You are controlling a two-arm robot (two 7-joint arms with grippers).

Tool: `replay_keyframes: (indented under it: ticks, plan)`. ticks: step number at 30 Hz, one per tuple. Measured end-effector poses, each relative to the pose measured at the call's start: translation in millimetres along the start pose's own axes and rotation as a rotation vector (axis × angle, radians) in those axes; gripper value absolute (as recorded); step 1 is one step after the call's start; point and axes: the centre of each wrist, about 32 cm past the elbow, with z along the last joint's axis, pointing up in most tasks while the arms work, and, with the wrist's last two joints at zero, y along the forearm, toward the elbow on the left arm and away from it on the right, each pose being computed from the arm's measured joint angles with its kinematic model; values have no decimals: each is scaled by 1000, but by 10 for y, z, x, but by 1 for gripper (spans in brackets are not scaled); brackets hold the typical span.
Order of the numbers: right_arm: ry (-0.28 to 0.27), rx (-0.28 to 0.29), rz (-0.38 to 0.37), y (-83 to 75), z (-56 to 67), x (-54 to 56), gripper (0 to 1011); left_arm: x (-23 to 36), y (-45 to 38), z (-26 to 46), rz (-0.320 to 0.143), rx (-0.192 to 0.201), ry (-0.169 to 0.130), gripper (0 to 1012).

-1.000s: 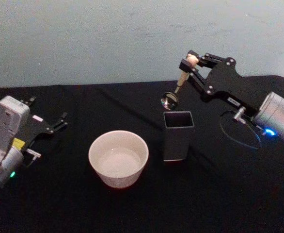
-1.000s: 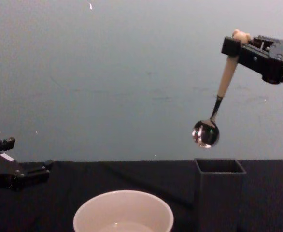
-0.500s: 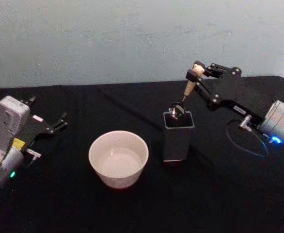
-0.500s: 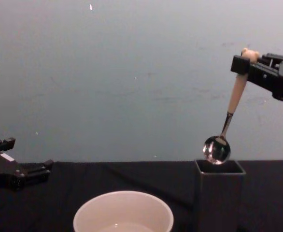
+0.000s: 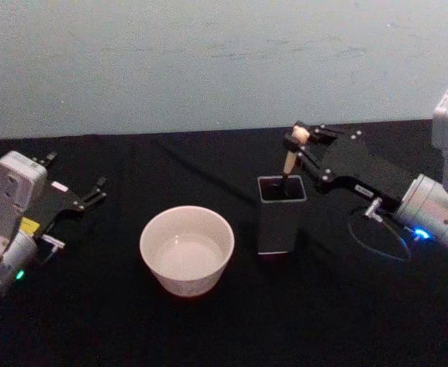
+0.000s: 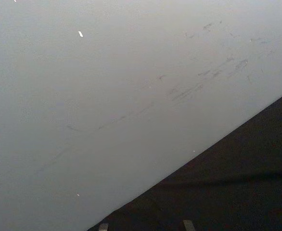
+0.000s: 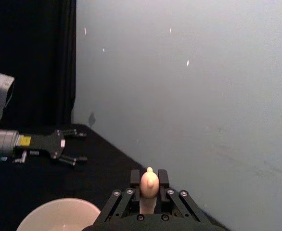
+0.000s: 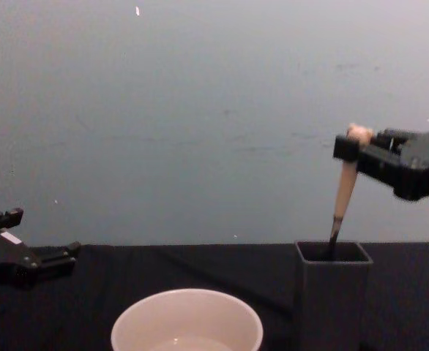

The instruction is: Pick up the stirring spoon with one hand, stir inside the cup, then place it back in its original position.

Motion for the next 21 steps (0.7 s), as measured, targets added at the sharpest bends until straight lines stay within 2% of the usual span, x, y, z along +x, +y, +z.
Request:
replay_keyframes:
  ticks: [9, 21]
  plan:
    - [26, -86, 0, 70, -183, -33, 215, 0, 0, 0, 0, 0, 0, 1001]
    - [49, -142, -12, 112, -307, -69, 215, 0, 0, 0, 0, 0, 0, 1001]
